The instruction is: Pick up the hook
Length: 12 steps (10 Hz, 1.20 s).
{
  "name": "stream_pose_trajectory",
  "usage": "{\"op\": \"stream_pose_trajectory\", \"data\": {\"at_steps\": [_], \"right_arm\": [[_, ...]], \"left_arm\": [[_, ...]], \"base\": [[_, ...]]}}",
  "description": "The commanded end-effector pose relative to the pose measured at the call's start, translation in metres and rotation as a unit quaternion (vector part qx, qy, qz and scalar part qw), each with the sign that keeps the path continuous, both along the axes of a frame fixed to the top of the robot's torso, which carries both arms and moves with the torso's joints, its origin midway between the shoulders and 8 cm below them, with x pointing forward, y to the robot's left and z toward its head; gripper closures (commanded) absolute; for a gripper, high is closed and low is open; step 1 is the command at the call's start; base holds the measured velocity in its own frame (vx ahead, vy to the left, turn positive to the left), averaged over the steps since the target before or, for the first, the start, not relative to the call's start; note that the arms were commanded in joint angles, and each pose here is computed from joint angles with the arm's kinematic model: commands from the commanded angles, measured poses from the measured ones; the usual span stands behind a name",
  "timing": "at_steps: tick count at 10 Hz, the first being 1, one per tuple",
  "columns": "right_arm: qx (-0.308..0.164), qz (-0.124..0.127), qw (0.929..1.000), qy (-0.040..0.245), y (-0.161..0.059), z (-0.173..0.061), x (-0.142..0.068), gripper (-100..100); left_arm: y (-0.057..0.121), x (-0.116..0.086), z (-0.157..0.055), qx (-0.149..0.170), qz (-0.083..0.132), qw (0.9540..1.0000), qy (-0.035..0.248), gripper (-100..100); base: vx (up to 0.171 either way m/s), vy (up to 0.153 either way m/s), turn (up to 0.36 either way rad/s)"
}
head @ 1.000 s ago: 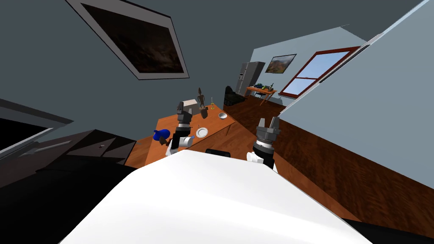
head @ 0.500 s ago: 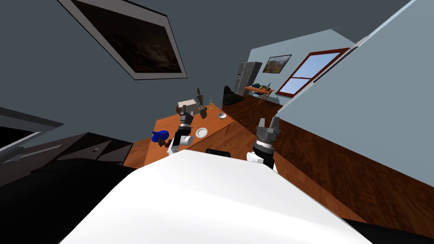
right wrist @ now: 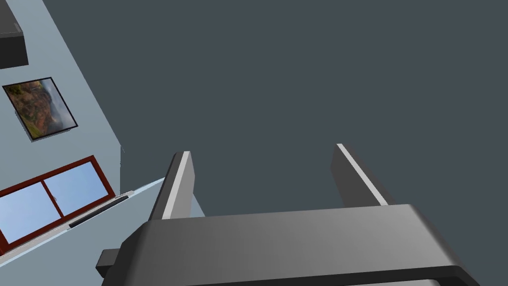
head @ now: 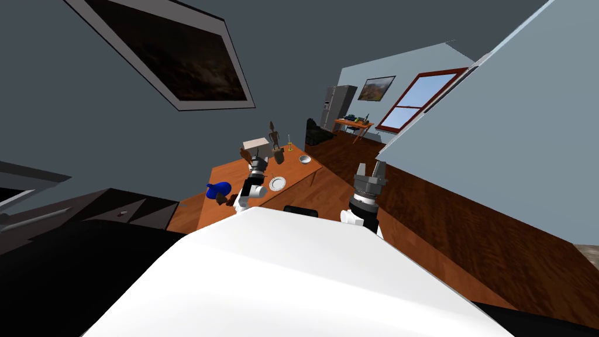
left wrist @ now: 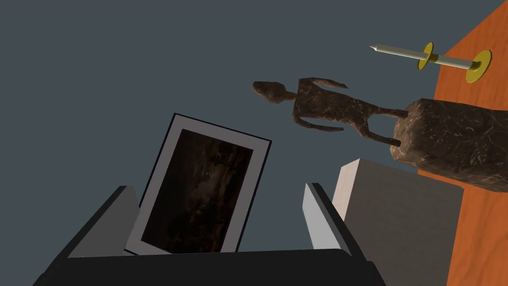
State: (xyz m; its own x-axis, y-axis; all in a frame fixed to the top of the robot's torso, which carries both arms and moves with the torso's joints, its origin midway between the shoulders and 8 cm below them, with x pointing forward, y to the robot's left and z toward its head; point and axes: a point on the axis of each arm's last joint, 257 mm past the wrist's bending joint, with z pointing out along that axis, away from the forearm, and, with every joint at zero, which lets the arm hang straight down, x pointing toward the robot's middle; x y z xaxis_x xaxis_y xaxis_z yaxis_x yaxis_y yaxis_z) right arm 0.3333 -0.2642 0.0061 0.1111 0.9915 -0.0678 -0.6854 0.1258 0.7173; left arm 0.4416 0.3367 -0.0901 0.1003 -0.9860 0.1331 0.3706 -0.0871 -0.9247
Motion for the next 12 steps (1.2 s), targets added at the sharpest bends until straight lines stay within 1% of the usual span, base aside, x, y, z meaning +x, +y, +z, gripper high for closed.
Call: {"op": "stream_pose_trajectory", "data": {"at_steps": [1, 2, 3, 4, 5, 6, 7, 8, 9, 10, 11, 12], "right_arm": [[0.000, 0.000, 1.0000, 0.000, 0.000, 0.000, 0.000, 0], [0.000, 0.000, 1.0000, 0.000, 0.000, 0.000, 0.000, 0], [0.000, 0.000, 1.0000, 0.000, 0.000, 0.000, 0.000, 0], [0.000, 0.000, 1.0000, 0.000, 0.000, 0.000, 0.000, 0], [0.000, 0.000, 1.0000, 0.000, 0.000, 0.000, 0.000, 0], [0.000, 0.000, 1.0000, 0.000, 0.000, 0.000, 0.000, 0], [0.000, 0.000, 1.0000, 0.000, 0.000, 0.000, 0.000, 0], [0.000, 0.000, 1.0000, 0.000, 0.000, 0.000, 0.000, 0], [0.000, 0.000, 1.0000, 0.000, 0.000, 0.000, 0.000, 0], [0.000, 0.000, 1.0000, 0.000, 0.000, 0.000, 0.000, 0], [0.000, 0.000, 1.0000, 0.000, 0.000, 0.000, 0.000, 0], [0.000, 0.000, 1.0000, 0.000, 0.000, 0.000, 0.000, 0]], "left_arm": [[0.008, 0.010, -0.017, -0.020, -0.001, 0.9996, 0.017, -100], [0.009, 0.011, -0.025, -0.022, 0.001, 0.9994, 0.026, -100], [0.017, 0.018, -0.035, -0.040, 0.001, 0.9985, 0.037, -100], [0.019, 0.019, -0.044, -0.041, 0.002, 0.9981, 0.045, -100], [0.027, 0.026, -0.051, -0.060, 0.002, 0.9967, 0.054, -100], [0.030, 0.027, -0.063, -0.062, 0.005, 0.9959, 0.065, -100], [0.038, 0.033, -0.073, -0.083, 0.006, 0.9936, 0.077, -100], [0.040, 0.034, -0.083, -0.085, 0.008, 0.9927, 0.085, -100], [0.050, 0.040, -0.097, -0.107, 0.011, 0.9892, 0.100, -100], [0.058, 0.046, -0.105, -0.128, 0.012, 0.9858, 0.108, -100], [0.061, 0.045, -0.117, -0.131, 0.016, 0.9840, 0.120, -100], [0.062, 0.045, -0.123, -0.132, 0.018, 0.9832, 0.125, -100]], "base": [[-0.008, 0.018, -0.069], [-0.008, 0.017, -0.038], [-0.015, 0.017, -0.072], [-0.009, 0.013, -0.051], [-0.009, 0.014, -0.089], [-0.008, 0.015, -0.046], [-0.013, 0.017, -0.064], [-0.014, 0.016, -0.052], [-0.012, 0.014, -0.093], [-0.020, 0.028, -0.132], [-0.014, 0.024, -0.048], [-0.004, 0.008, 0.007]]}}
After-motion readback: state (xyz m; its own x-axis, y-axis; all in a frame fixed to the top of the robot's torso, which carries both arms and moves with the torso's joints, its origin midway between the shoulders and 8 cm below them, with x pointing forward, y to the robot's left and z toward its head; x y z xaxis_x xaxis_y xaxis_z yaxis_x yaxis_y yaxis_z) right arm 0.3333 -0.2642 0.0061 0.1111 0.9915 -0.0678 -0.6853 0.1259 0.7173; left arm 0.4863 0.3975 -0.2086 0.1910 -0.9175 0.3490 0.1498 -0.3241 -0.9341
